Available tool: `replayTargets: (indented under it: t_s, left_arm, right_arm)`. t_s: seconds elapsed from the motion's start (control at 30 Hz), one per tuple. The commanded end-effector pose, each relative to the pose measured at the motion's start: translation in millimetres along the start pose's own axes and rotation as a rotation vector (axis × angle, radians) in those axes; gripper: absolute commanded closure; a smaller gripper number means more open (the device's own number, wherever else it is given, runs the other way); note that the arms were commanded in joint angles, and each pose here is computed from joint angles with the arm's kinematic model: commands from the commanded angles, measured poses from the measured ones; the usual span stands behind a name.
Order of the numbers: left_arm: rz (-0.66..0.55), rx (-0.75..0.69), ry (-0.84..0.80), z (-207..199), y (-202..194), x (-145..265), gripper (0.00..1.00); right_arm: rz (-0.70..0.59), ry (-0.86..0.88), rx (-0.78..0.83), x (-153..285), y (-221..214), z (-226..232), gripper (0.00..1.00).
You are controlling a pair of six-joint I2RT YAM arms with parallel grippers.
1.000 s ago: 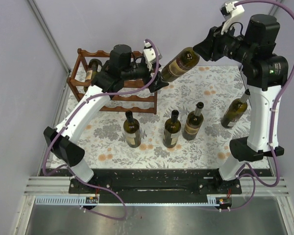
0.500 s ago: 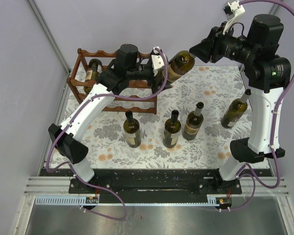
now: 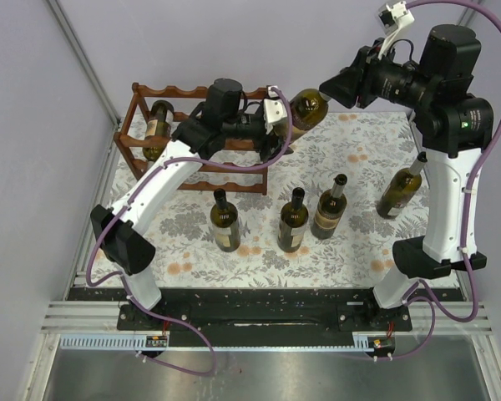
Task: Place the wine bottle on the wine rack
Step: Pick up the wine bottle from the center of the board.
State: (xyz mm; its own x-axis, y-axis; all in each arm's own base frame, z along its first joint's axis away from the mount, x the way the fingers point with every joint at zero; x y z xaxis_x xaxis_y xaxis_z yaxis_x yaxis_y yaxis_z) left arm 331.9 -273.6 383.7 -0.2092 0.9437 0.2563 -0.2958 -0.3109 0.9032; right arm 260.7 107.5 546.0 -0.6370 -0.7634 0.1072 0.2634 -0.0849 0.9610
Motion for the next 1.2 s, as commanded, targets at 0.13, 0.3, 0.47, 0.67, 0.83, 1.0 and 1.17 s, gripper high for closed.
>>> replayTargets:
  t_s: [0.13,0.3,0.47,0.67,0.83,1.0,1.17]
  left_arm:
    - [-0.085,-0.071,-0.043,-6.0,26.7,9.8,1.00]
    - [-0.080,-0.065,-0.025,-6.0,30.8,20.7,1.00]
    - [-0.084,-0.047,-0.005,-6.6,33.2,27.2,1.00]
    - [-0.105,-0.015,0.004,-8.8,37.8,30.7,1.00]
    - [-0.129,0.028,0.016,-5.4,38.2,35.4,1.00]
    - [-0.153,0.051,0.057,3.1,41.9,49.2,1.00]
    - [-0.164,0.058,0.118,11.0,47.0,68.7,1.00]
  right_arm:
    - [-0.143,0.069,0.103,17.8,24.1,23.7,1.00]
    - [-0.133,0.045,0.101,15.6,20.8,19.4,0.79]
    - [-0.121,0.041,0.086,12.8,18.5,16.9,0.52]
    - [-0.109,0.066,0.061,7.2,17.8,15.1,0.27]
    - [-0.108,0.064,0.055,3.7,18.4,12.6,0.12]
    - [-0.141,0.014,0.091,8.6,23.5,12.5,0.05]
    - [-0.163,0.009,0.113,12.1,26.2,14.8,0.03]
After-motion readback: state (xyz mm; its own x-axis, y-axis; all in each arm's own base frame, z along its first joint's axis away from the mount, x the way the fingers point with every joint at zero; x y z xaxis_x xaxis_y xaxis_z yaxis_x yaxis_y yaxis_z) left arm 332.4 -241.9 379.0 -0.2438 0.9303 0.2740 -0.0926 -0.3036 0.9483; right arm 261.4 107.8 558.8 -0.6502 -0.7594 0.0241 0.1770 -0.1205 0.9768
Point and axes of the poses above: each gripper's point midway between its finger pads, its own x axis back along the fingers, its own z axis along the line the jaws close on, y = z × x, the point moved 10 cm from there along x, back along the fingers, and after that the axes turned 3 degrees about -x, right-handed, at the moved point
